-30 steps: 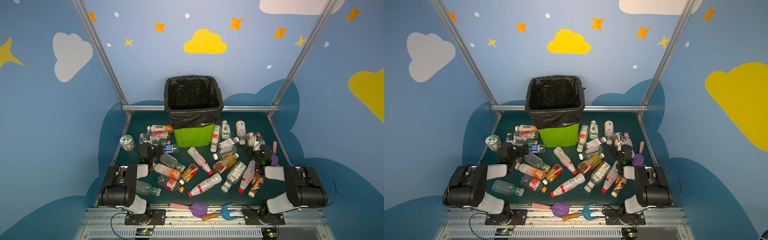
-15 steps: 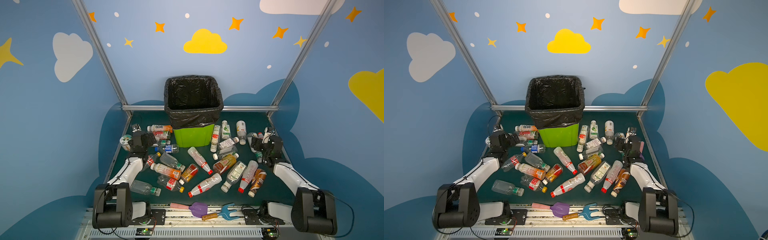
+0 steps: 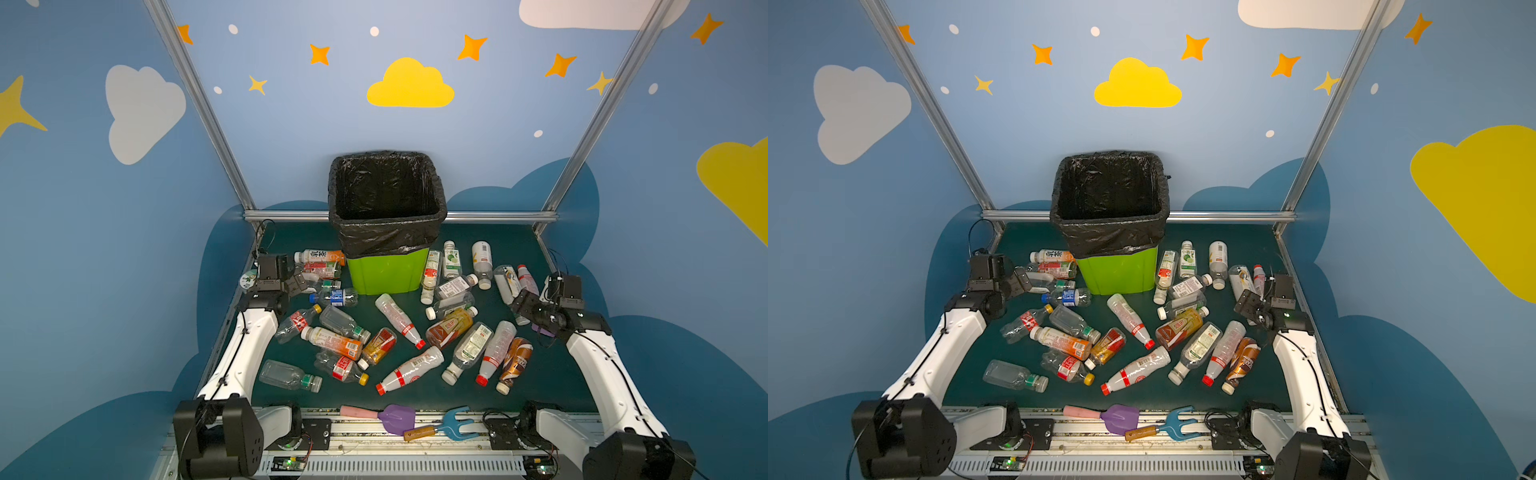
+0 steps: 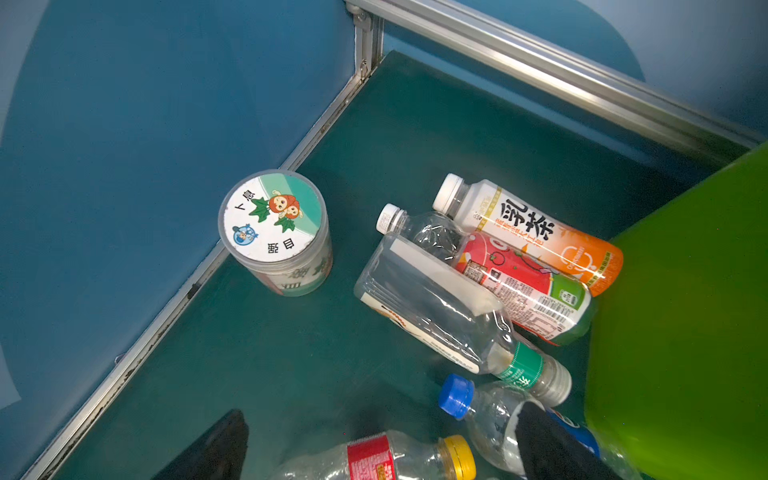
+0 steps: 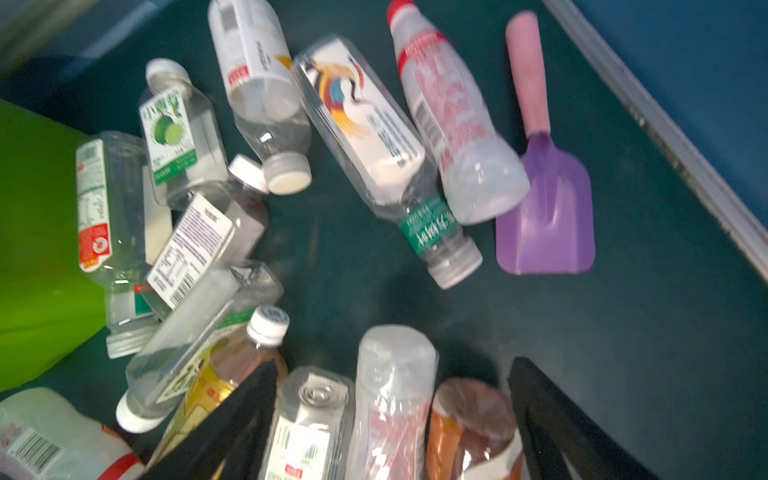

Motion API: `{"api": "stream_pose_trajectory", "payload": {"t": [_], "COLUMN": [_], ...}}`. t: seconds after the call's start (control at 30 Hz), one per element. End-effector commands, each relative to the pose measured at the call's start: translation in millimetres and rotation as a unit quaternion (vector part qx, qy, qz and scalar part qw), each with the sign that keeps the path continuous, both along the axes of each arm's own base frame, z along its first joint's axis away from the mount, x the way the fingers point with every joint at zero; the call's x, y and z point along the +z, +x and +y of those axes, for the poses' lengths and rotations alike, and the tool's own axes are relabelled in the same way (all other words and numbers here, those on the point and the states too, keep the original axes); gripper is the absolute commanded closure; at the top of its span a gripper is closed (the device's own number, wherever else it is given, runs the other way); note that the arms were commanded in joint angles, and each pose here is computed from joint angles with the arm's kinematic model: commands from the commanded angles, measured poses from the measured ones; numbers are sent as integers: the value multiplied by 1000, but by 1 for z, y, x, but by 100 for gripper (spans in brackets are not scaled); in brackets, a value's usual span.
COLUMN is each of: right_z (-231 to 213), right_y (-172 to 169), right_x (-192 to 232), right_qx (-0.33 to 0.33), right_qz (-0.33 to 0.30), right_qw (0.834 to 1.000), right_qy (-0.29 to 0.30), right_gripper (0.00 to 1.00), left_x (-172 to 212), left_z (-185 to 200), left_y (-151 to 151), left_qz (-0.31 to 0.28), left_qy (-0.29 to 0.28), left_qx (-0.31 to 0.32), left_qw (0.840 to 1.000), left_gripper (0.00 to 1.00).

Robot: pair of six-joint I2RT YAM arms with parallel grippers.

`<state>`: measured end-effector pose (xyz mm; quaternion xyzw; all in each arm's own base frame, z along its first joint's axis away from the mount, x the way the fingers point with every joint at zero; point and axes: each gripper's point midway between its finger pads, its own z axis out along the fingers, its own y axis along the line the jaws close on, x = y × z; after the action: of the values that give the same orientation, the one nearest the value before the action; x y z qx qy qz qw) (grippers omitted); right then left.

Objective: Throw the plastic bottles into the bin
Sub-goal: 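Grasp the brown coffee bottle with the right gripper while the left arm reaches forward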

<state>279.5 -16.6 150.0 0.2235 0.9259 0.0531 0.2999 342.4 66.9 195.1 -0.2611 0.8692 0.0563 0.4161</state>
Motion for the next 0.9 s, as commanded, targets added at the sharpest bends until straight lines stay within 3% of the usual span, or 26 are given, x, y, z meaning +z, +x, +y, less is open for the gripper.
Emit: {"api": "stream_pose_trajectory", "payload": {"t": [0.0, 0.17, 0.4, 0.87], "right_z": [16, 30, 27, 19], "right_y": [-31, -62, -98, -118], "right_x": [-13, -26, -47, -81], "right_qx": [-3, -19, -62, -123], "right_qz": [74, 136, 179, 250], "right_qw": [996, 985, 976, 955], "right_qy": [58, 107, 105, 100], "right_gripper": [14, 17, 27, 20], "left_x": [9, 20, 13, 19], "left_z": [-6, -15, -36, -59], "left_y": [-13, -23, -29, -6], "left_qz": [-14, -8, 34, 41], "left_qy": [-17, -26, -73, -118], "left_qx": [-9, -34, -75, -126], "left_qw": [1000, 999, 994, 984], "left_gripper": [0, 6, 10, 10]}}
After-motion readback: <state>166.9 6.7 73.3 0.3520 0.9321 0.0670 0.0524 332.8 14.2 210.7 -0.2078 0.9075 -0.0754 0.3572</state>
